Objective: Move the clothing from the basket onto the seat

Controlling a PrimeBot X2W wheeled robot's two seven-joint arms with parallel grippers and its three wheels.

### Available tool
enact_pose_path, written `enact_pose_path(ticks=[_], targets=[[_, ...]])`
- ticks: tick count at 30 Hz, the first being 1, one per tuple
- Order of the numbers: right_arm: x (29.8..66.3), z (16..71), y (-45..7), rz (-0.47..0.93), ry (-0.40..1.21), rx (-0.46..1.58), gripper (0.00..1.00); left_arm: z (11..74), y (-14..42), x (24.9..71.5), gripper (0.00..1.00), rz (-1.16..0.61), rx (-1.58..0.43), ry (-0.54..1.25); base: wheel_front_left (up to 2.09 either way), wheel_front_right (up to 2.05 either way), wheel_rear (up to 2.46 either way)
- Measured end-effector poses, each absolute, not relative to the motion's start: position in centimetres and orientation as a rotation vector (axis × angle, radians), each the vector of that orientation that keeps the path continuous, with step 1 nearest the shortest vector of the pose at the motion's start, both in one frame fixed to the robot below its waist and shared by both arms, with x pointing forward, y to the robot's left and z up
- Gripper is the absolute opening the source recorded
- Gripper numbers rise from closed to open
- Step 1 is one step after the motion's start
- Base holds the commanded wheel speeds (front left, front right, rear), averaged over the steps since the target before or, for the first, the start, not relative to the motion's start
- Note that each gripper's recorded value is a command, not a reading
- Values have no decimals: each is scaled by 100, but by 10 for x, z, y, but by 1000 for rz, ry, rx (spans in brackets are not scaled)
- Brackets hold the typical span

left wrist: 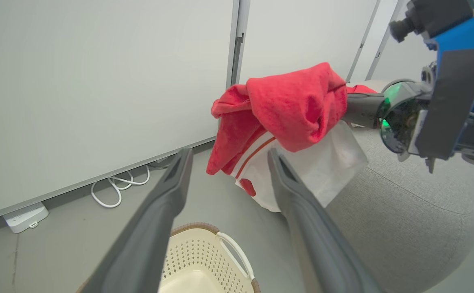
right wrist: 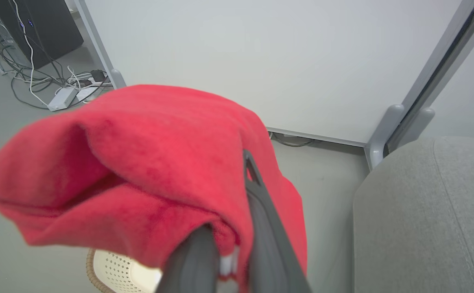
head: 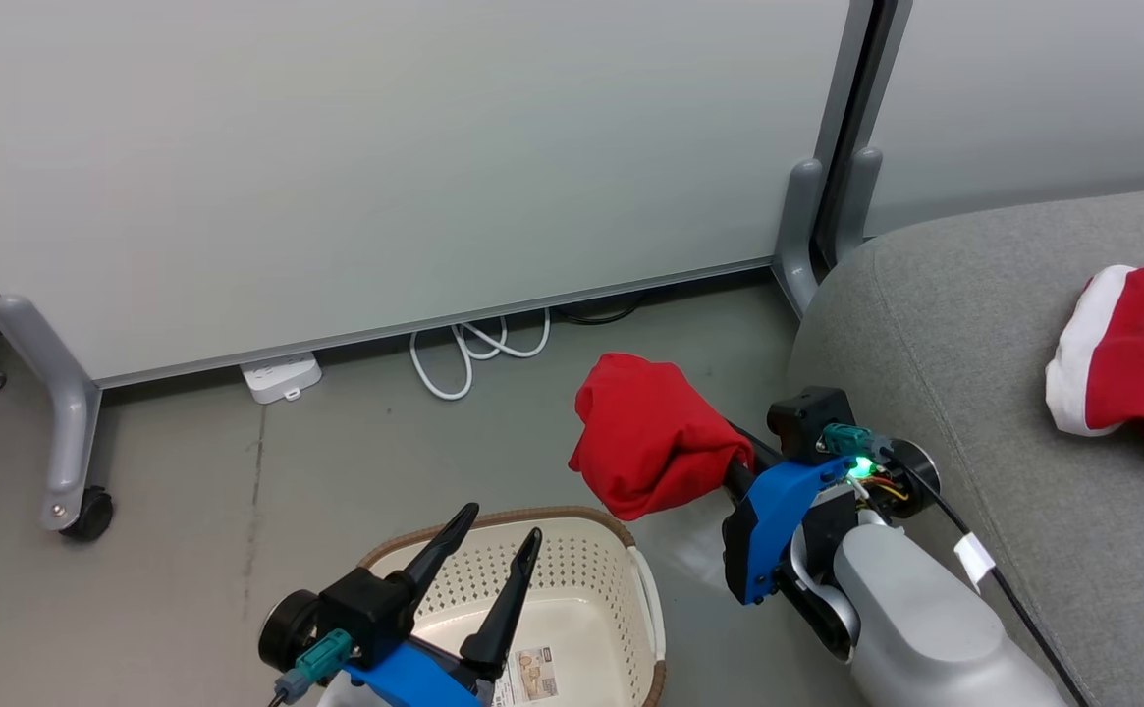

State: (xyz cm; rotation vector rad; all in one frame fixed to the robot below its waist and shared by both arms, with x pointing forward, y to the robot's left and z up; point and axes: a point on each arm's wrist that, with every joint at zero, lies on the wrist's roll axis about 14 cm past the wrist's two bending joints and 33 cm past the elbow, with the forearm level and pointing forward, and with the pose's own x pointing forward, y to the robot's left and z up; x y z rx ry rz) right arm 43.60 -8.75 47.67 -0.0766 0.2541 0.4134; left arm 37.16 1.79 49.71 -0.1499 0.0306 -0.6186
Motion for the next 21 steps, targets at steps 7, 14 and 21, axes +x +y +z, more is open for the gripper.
enact_pose_path(ticks=[7, 14, 21], targets=[[431, 475, -108, 360, 258, -65, 0, 498, -1, 374, 100, -672, -154, 24, 0, 0, 0], [420, 474, -147, 259, 267, -56, 0, 496, -34, 372, 100, -777, -143, 30, 0, 0, 0], [402, 474, -195, 128, 271, -41, 0, 495, -75, 368, 100, -900, -144, 35, 0, 0, 0]])
